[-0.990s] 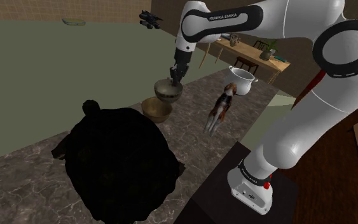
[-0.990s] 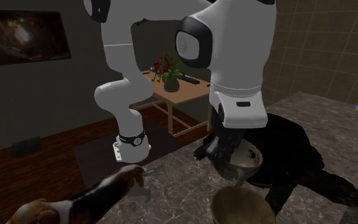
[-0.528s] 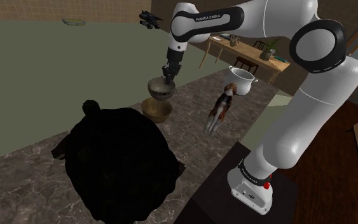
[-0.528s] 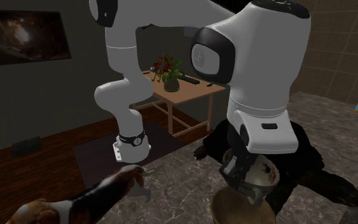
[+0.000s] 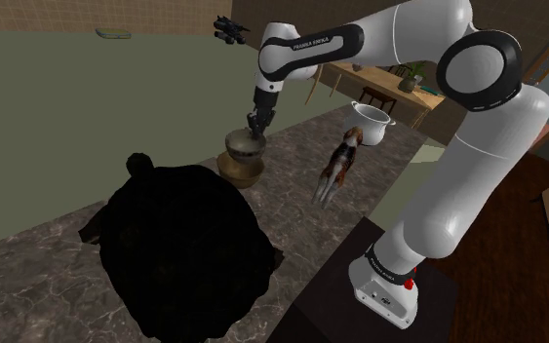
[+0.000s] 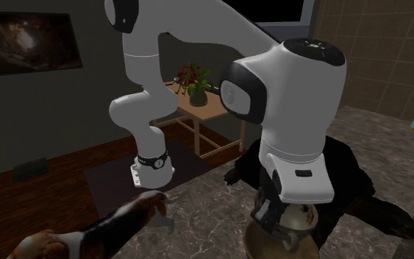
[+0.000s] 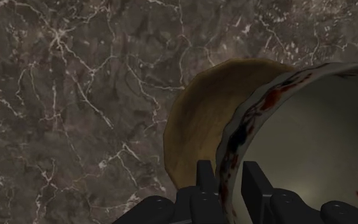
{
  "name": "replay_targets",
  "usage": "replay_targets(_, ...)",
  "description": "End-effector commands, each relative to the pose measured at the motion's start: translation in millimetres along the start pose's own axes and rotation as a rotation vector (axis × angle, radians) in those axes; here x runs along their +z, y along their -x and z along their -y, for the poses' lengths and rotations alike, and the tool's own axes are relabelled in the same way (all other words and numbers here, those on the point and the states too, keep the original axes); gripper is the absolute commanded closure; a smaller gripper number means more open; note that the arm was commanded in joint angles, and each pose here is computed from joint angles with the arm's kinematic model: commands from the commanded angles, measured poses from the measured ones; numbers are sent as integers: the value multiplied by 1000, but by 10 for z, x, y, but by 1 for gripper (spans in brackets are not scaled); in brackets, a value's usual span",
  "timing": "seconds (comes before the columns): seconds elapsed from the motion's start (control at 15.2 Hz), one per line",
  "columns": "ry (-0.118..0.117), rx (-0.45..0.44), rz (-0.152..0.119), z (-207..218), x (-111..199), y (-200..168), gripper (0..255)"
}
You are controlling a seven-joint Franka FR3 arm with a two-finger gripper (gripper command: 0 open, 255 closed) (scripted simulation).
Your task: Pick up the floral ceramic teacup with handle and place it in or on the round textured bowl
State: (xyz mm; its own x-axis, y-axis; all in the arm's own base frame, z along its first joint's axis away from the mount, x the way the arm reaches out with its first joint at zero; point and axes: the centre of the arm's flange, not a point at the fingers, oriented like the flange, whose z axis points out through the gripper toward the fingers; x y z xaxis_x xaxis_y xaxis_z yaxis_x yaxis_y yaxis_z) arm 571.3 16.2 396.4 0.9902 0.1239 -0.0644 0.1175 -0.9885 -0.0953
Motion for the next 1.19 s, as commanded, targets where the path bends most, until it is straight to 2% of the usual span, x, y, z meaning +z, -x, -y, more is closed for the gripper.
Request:
replay_targets(0.0, 0, 0, -1, -13, 101, -15, 255)
replay_targets(0.4, 0, 0, -1, -41, 385, -33, 255)
replay_targets(0.86, 0, 0, -1, -41, 386, -34, 255)
replay_targets(0.92, 0, 0, -1, -42, 386, -34, 0)
replay_targets(1.12, 0, 0, -1, -42, 385, -35, 0)
